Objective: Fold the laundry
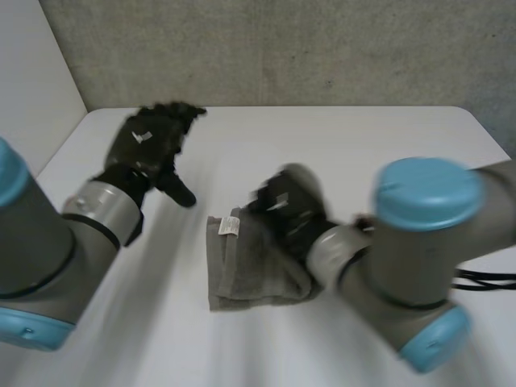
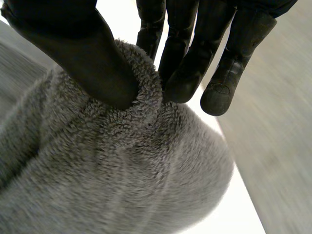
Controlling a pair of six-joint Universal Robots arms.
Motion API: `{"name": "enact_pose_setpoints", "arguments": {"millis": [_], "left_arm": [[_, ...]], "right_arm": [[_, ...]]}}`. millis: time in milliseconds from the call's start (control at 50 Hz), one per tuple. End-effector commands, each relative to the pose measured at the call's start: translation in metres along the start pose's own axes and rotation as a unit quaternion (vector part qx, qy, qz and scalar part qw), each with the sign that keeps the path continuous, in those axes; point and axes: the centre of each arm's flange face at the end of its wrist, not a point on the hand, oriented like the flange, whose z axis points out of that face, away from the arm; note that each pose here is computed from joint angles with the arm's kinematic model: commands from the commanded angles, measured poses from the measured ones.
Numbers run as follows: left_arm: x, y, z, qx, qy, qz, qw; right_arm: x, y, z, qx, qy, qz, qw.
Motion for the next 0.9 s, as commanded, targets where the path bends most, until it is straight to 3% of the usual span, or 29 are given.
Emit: {"name": "enact_pose_setpoints", "arguments": {"millis": [20, 120, 220, 260, 280, 320, 340, 360, 380, 420, 440, 480, 740, 860, 900], "left_arm": [[-0.022, -0.030, -0.004, 0.046, -0.032, -0.024, 0.998], [-0.026, -0.030, -0.006, 0.046, -0.037, -0.050, 0.997], [-0.025, -0.026, -0.005, 0.040, -0.034, -0.063, 0.997], [-0.023, -0.020, -0.004, 0.031, -0.033, -0.064, 0.997], [-0.023, -0.020, -0.004, 0.031, -0.033, -0.064, 0.997], [-0.022, -0.013, -0.002, 0.021, -0.032, -0.065, 0.997], [-0.019, -0.007, 0.001, 0.011, -0.027, -0.067, 0.997], [-0.015, 0.000, 0.002, 0.001, -0.022, -0.069, 0.997], [-0.015, 0.000, 0.002, 0.001, -0.022, -0.069, 0.997], [-0.006, 0.014, 0.004, -0.021, -0.011, -0.077, 0.997], [-0.006, 0.014, 0.004, -0.021, -0.011, -0.078, 0.997], [0.000, 0.032, 0.005, -0.051, -0.005, -0.086, 0.995], [0.031, 0.116, -0.009, -0.201, 0.007, -0.071, 0.977], [0.031, 0.109, -0.008, -0.192, 0.008, -0.071, 0.979], [0.029, 0.081, -0.006, -0.152, 0.004, -0.072, 0.986]], "right_arm": [[-0.091, -0.018, 0.003, 0.020, -0.153, -0.110, 0.982], [-0.107, -0.011, 0.000, 0.008, -0.179, -0.119, 0.977], [-0.079, -0.025, -0.002, 0.022, -0.125, -0.068, 0.990], [-0.042, -0.032, -0.005, 0.035, -0.065, 0.021, 0.997], [-0.042, -0.032, -0.005, 0.035, -0.065, 0.021, 0.997], [-0.004, -0.028, -0.012, 0.038, -0.015, 0.123, 0.992], [-0.004, -0.028, -0.012, 0.038, -0.014, 0.124, 0.991], [0.010, -0.024, -0.016, 0.036, 0.003, 0.172, 0.985], [0.010, -0.024, -0.016, 0.036, 0.003, 0.172, 0.984], [0.029, -0.008, -0.019, 0.022, 0.027, 0.259, 0.965], [0.029, -0.008, -0.019, 0.022, 0.027, 0.260, 0.965], [0.041, 0.008, -0.018, 0.003, 0.045, 0.321, 0.946], [0.006, 0.069, 0.011, -0.105, 0.008, 0.369, 0.923], [0.016, 0.061, 0.010, -0.103, 0.015, 0.355, 0.929], [0.030, 0.049, 0.004, -0.084, 0.028, 0.350, 0.932]]}}
